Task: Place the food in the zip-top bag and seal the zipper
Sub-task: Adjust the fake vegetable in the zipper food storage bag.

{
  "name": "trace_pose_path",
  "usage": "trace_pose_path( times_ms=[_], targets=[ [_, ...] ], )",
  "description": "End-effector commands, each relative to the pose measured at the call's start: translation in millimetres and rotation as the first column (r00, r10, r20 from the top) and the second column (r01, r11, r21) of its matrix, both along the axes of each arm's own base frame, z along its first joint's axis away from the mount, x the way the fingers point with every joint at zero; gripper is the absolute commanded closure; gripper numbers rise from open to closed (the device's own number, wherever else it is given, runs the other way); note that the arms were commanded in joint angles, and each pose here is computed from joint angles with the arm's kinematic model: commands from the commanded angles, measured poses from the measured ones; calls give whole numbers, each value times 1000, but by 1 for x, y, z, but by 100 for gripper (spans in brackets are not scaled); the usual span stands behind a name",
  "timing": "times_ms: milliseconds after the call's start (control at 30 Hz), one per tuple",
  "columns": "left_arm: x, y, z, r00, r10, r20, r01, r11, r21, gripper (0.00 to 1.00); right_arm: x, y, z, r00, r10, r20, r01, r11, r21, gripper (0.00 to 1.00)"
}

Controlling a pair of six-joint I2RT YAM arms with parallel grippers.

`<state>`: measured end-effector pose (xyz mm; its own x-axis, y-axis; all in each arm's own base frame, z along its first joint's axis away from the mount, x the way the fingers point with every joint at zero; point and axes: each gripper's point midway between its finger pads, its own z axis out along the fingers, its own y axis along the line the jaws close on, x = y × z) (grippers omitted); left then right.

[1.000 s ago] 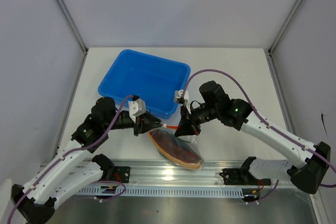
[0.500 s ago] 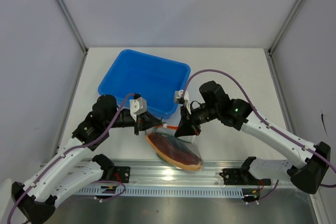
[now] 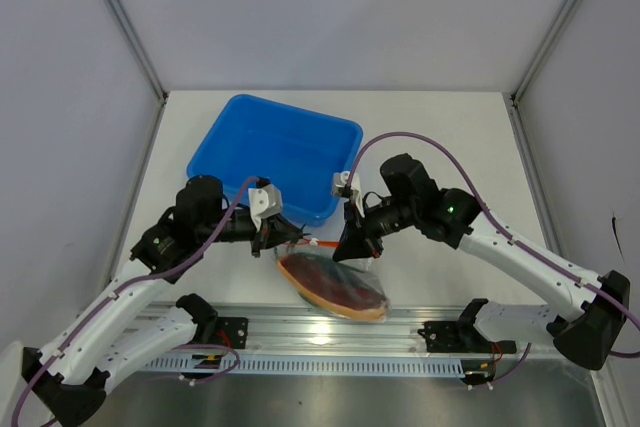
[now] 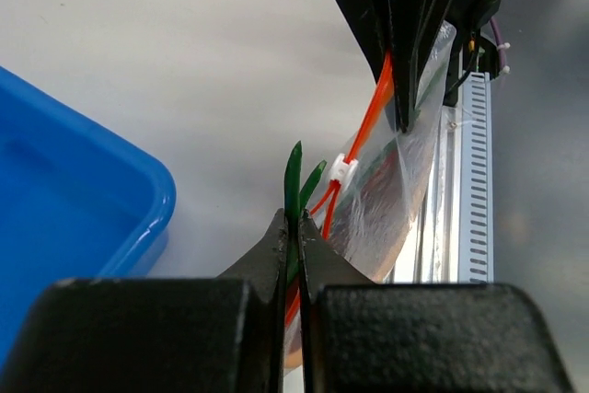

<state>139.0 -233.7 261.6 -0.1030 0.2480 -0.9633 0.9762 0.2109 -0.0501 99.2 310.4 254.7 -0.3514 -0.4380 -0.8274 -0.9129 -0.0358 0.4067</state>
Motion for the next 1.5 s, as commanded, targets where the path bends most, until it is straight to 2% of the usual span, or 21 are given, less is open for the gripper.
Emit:
trace_pose_path(
  times_ms=[0, 167, 367, 533, 767, 1100, 1167, 1367, 1467],
  targets=[
    [-12, 3, 1, 999, -52, 12, 52, 999, -5, 99, 5, 2, 34, 996, -3, 87, -7, 994, 113, 100],
    [-22, 2, -8, 994, -102, -24, 103, 995, 9, 100, 10, 3, 42, 996, -19, 91, 6, 989, 146, 100],
    [-22, 4, -11, 995, -99, -20, 99, 995, 24, 100, 11, 3, 45, 996, -22, 84, 8, 987, 163, 100],
    [-20, 1, -27, 988, -109, -114, 118, 990, 79, 100, 9, 4, 49, 996, -9, 85, -6, 983, 184, 100],
    [-21, -12, -36, 974, -154, -168, 174, 978, 111, 100, 7, 7, 56, 997, 15, 76, -31, 979, 204, 100],
    [-30, -32, -44, 959, -210, -192, 237, 963, 130, 99, 13, 13, 68, 998, -9, 65, -8, 969, 247, 100],
    [-39, -35, -35, 940, -279, -194, 303, 948, 102, 99, 14, 13, 69, 998, -15, 65, -1, 969, 248, 100],
    [-40, -43, -28, 918, -332, -218, 357, 930, 86, 99, 15, 9, 71, 997, -22, 72, 4, 971, 238, 100],
    [-37, -44, -32, 921, -317, -227, 345, 933, 99, 99, 16, 5, 71, 997, -26, 72, 8, 972, 233, 100]
  ],
)
